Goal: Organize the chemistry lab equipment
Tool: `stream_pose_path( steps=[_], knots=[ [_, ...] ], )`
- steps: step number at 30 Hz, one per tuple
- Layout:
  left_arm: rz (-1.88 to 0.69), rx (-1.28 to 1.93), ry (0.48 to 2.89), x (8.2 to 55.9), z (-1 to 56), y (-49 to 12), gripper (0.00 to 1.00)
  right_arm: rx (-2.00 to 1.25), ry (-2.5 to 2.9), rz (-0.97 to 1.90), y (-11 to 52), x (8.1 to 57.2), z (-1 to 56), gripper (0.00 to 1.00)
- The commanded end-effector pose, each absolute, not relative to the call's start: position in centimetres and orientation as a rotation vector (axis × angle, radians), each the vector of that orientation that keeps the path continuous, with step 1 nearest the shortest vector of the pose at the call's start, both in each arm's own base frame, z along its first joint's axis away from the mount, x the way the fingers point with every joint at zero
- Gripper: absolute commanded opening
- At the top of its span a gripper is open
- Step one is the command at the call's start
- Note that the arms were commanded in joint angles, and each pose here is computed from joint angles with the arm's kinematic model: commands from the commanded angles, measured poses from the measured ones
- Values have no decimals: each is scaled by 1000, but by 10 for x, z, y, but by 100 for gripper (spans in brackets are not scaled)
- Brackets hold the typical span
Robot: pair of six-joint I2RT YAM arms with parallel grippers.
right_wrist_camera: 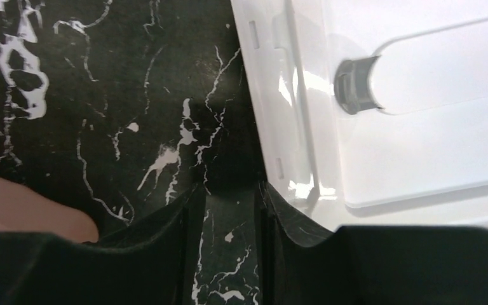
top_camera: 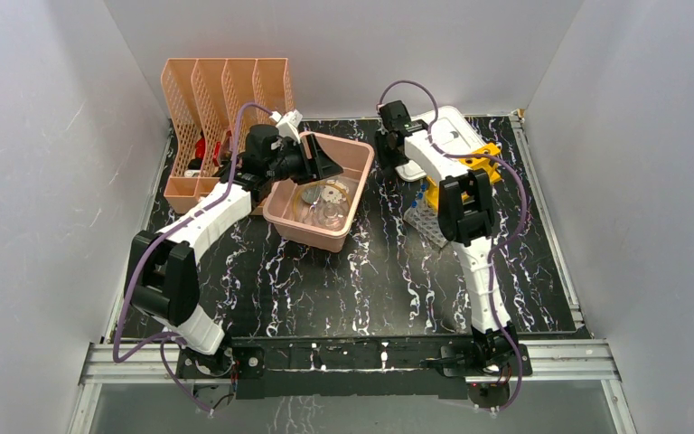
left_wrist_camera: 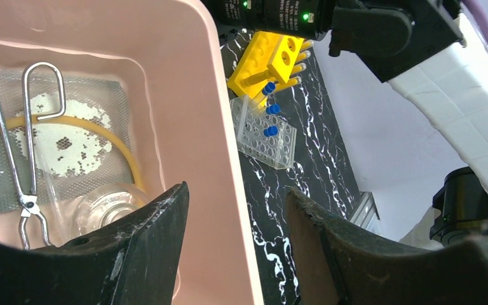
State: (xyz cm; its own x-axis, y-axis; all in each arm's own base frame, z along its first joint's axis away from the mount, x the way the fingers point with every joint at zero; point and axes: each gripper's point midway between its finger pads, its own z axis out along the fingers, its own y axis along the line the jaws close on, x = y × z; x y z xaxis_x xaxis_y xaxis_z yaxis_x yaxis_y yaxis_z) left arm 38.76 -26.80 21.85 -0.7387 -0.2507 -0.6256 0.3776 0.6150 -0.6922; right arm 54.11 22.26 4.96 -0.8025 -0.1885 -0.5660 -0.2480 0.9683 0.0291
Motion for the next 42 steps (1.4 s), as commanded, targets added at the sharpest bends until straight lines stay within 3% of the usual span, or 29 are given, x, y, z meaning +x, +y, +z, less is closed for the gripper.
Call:
stream_pose_path(
  steps=[1, 10, 22, 28, 42],
  knots=[
    [-1141, 135, 2064, 382, 240, -264, 56, -283, 2410, 88, 213, 557, 73, 45],
    [-1166, 131, 2064, 383, 238, -266, 56, -317, 2395, 80, 211, 554, 76, 44],
    [-1186, 135, 2054, 384, 240, -268, 56, -325, 2201, 146, 220, 562, 143, 44],
    [-1183, 143, 2049, 383, 243, -267, 56, -352, 2256, 66, 212, 565, 114, 52],
    [-1165, 149, 2055, 382, 241, -264, 56, -301, 2387, 18, 199, 564, 60, 50]
  ],
)
